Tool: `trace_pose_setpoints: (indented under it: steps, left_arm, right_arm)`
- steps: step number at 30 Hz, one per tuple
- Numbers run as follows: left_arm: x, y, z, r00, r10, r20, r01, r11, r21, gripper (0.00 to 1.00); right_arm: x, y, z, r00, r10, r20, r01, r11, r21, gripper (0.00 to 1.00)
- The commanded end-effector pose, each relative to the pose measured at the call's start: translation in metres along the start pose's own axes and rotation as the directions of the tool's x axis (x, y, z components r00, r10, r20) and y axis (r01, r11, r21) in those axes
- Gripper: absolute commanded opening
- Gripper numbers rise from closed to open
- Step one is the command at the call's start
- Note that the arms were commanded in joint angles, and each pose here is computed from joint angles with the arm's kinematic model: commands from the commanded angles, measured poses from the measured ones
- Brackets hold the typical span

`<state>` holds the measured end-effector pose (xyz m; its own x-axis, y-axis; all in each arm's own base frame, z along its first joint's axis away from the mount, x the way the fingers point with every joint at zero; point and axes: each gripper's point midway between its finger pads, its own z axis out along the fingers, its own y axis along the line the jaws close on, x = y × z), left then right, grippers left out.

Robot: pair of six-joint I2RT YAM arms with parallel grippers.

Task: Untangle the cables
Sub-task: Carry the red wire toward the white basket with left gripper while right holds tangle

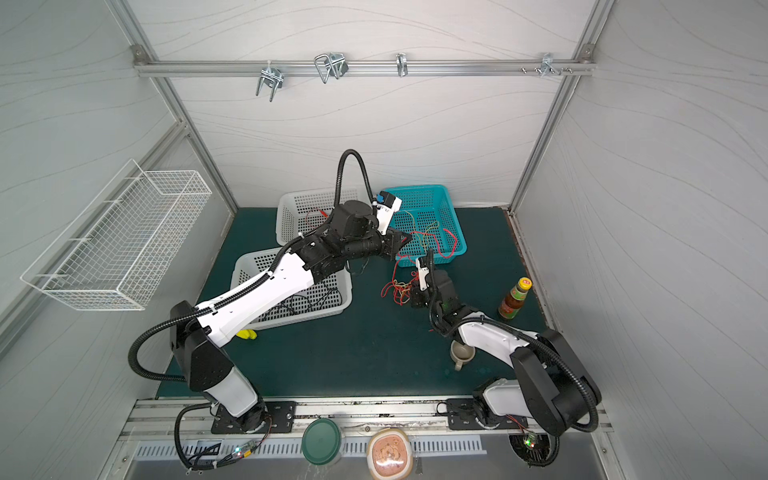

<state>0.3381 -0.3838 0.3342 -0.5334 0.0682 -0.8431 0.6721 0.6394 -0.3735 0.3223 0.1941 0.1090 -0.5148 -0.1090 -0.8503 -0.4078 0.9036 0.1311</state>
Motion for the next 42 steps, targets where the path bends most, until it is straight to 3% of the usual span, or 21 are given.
trace_pose_setpoints:
  steps: [1, 13, 15, 16, 18, 20, 24, 31, 42]
  left_arm:
    - [-0.054, -0.005, -0.038, 0.981, 0.095, 0.168, -0.084, 0.994, -0.071, 0.0]
    - [-0.082, 0.039, -0.082, 0.947, 0.231, 0.222, -0.134, 0.915, -0.38, 0.0]
    - [-0.084, 0.047, -0.09, 0.944, 0.241, 0.225, -0.129, 0.897, -0.422, 0.0]
    - [-0.085, 0.052, -0.094, 0.943, 0.246, 0.225, -0.125, 0.887, -0.445, 0.0]
    - [-0.087, 0.06, -0.101, 0.941, 0.254, 0.224, -0.119, 0.868, -0.482, 0.0]
    - [-0.086, 0.067, -0.107, 0.941, 0.252, 0.226, -0.107, 0.855, -0.508, 0.0]
    - [-0.082, 0.076, -0.11, 0.944, 0.241, 0.224, -0.091, 0.847, -0.524, 0.0]
    - [-0.09, 0.088, -0.13, 0.94, 0.266, 0.211, -0.095, 0.802, -0.59, 0.0]
    - [-0.114, 0.109, -0.218, 0.896, 0.344, 0.282, -0.034, 0.684, -0.729, 0.0]
  right_arm:
    - [0.022, -0.008, -0.007, 0.999, 0.005, -0.048, -0.003, 0.999, 0.033, 0.06]
    - [0.032, -0.016, -0.025, 0.997, 0.062, -0.054, -0.059, 0.996, 0.069, 0.13]
    - [0.031, -0.016, -0.026, 0.996, 0.067, -0.053, -0.063, 0.996, 0.07, 0.19]
    - [0.031, -0.017, -0.027, 0.996, 0.071, -0.05, -0.067, 0.995, 0.073, 0.27]
    - [0.029, -0.016, -0.03, 0.996, 0.078, -0.044, -0.075, 0.995, 0.067, 0.31]
    - [0.028, -0.015, -0.031, 0.996, 0.086, -0.038, -0.083, 0.995, 0.063, 0.3]
    - [0.025, -0.014, -0.03, 0.995, 0.087, -0.046, -0.084, 0.995, 0.062, 0.13]
    - [0.032, -0.031, -0.022, 0.988, 0.116, -0.102, -0.098, 0.981, 0.165, 0.16]
    - [0.048, -0.056, -0.008, 0.963, 0.208, -0.173, -0.154, 0.947, 0.283, 0.16]
